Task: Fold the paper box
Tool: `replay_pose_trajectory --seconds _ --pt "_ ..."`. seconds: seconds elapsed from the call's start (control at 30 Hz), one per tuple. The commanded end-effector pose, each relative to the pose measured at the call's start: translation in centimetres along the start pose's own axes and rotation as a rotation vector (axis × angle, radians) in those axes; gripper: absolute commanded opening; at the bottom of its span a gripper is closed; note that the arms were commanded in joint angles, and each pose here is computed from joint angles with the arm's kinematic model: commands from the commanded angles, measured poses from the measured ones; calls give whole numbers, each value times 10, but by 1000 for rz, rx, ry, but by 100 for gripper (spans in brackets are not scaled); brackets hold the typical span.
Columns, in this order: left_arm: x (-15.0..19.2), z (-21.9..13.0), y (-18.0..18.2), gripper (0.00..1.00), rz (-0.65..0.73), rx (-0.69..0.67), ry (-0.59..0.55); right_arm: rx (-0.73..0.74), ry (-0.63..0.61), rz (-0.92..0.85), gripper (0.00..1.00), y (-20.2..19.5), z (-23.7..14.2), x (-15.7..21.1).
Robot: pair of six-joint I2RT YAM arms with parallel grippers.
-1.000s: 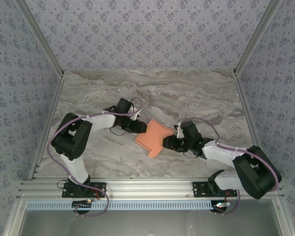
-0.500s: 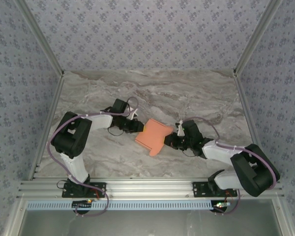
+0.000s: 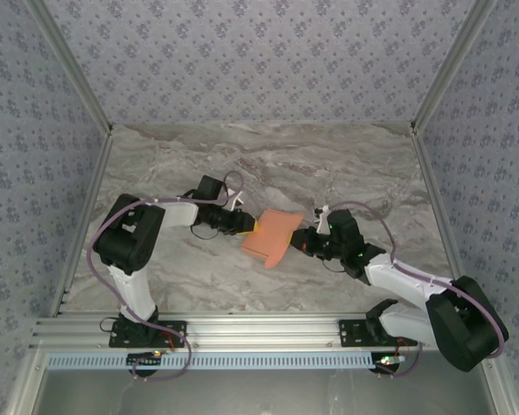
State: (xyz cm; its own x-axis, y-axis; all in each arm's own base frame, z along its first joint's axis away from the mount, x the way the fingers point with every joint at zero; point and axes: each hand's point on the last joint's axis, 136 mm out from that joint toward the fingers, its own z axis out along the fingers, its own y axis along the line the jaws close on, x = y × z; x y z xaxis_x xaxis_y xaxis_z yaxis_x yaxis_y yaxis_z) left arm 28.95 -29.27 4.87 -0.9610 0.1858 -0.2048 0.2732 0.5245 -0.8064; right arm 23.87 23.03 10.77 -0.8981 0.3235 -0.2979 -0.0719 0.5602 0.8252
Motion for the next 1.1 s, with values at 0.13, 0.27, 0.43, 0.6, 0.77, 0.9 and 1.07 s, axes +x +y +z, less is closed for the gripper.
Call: replay_pose_trajectory --seconds 0.13,0.27,0.43,0.6,0.77,0.9,1.07 --pt "17 18 13 39 -44 -38 70 -28 -73 -43 4 29 -8 -24" --pt "14 23 11 42 -38 -33 73 -19 -80 -42 4 29 -8 -25" --pt "11 30 6 43 -20 -26 82 23 -75 -30 5 22 -5 -26" --pt "7 31 4 44 -9 -27 76 84 -79 -13 5 14 -2 -26" --pt "0 30 2 48 2 -44 61 147 -84 -30 6 12 3 -29" --pt "-8 26 0 49 16 -64 32 200 -94 -53 6 10 8 -31" --pt "-20 18 0 51 31 -114 -15 249 -92 -61 6 5 17 -31"
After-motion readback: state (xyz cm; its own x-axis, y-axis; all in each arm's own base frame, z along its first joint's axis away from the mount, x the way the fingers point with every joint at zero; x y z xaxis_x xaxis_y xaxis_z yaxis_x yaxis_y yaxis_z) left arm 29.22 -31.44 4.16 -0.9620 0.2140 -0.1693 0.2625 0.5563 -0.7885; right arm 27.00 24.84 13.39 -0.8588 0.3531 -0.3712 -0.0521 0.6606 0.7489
